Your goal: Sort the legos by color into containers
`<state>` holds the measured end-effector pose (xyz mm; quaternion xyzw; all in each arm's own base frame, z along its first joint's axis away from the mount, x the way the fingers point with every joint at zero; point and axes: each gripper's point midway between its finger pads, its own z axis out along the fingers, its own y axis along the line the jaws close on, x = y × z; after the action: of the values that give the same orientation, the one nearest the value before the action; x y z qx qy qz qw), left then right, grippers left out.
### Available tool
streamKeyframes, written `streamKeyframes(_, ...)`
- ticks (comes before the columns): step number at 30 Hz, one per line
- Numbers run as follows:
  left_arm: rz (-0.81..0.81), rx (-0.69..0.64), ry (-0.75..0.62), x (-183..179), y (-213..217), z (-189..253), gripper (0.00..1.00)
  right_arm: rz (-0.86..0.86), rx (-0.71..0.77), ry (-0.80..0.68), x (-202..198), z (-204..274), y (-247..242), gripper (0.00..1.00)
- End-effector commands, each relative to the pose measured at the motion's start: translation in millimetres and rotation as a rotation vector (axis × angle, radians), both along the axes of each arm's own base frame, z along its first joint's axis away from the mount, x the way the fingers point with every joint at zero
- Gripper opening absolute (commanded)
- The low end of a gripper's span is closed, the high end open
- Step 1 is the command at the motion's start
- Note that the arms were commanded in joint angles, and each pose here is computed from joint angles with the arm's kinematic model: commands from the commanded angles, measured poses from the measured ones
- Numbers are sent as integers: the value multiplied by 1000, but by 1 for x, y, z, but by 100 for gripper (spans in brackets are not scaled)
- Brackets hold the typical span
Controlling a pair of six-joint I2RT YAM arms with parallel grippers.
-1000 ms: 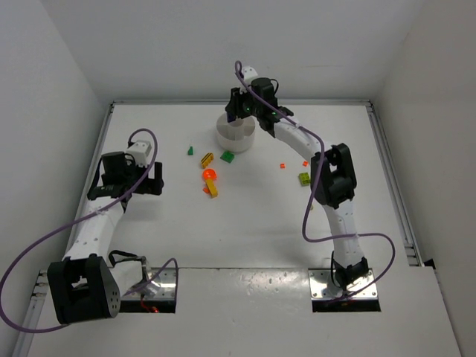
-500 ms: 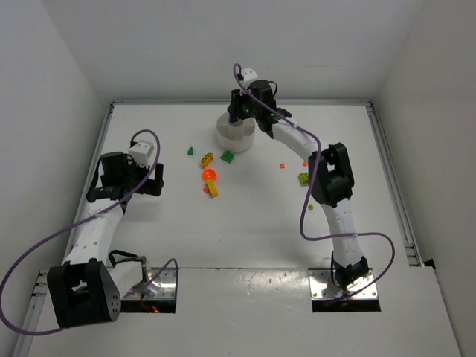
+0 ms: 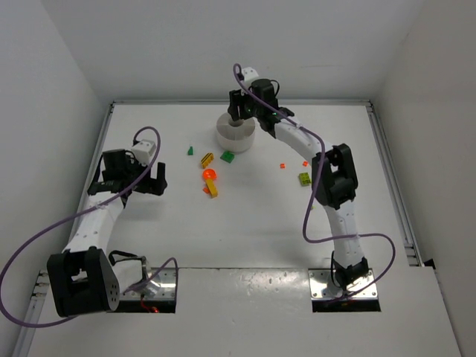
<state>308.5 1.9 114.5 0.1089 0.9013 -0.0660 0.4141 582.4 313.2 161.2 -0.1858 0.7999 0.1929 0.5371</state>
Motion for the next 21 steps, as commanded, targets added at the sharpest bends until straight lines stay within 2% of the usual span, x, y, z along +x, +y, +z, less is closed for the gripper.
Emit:
streamKeyframes(1,-57,-11,-141,15,-6,45,100,-13,-20,-226,-16,120,-20,57)
streamKeyframes(3,-96,-18,-134,14,-11,48,100,-48,-122,-234,-27,115,-42,57)
streamKeyframes(4,-97,-18,-134,14,-11,48,100,-73,-137,-261,-35,136,-61,57)
streamKeyframes(5,-96,-24,-108,16,-11,43,100,-53,-203,-190,-49,113,-69,57)
streamKeyframes(7,-133,-47,-81,14,-18,39,100,-72,-332,-159,-64,102,-99,59)
streamKeyframes(11,-187,-65,-54,8,-25,30,100,-142,-472,114,-122,36,-169,55)
streamKeyframes(12,-154,-52,-72,11,-20,32,100,-148,-478,129,-135,38,-178,55)
streamKeyframes(13,-130,-47,-63,10,-17,27,100,-138,-503,200,-156,9,-186,55)
streamKeyframes(15,-85,-18,-64,11,-9,25,100,-156,-512,232,-175,1,-204,55)
streamKeyframes(16,-78,-9,-71,11,-7,28,100,-157,-542,278,-189,-20,-211,55)
streamKeyframes(21,-71,-3,-70,9,-6,26,100,-166,-596,433,-218,-62,-239,58)
